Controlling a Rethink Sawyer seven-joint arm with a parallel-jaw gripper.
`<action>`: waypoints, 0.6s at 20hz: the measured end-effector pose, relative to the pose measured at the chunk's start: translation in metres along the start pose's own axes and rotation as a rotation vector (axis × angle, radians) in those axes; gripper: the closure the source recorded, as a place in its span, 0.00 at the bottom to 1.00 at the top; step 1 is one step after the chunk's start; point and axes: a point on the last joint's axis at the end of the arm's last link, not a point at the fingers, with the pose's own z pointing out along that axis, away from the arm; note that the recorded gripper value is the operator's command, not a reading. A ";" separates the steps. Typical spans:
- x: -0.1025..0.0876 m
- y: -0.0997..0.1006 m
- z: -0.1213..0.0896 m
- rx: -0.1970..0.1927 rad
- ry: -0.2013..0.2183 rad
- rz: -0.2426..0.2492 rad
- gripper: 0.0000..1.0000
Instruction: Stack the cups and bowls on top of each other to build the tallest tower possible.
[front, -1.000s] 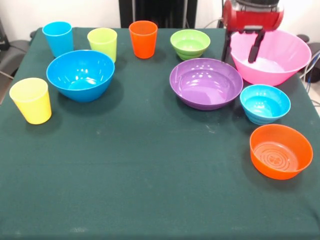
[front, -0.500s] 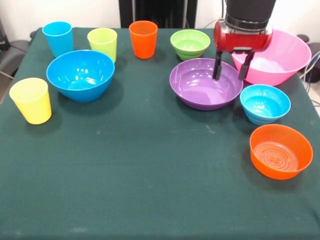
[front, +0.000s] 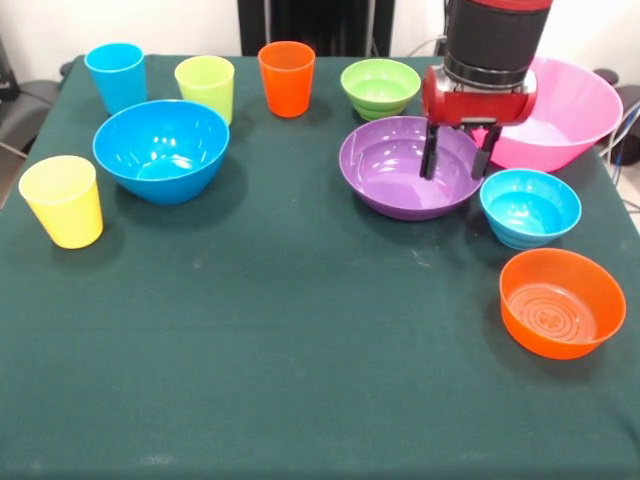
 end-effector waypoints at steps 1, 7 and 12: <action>-0.001 0.000 0.003 0.000 0.000 -0.001 0.00; -0.006 0.004 0.013 0.000 -0.002 -0.007 0.00; -0.008 0.008 0.020 0.000 -0.003 -0.014 0.00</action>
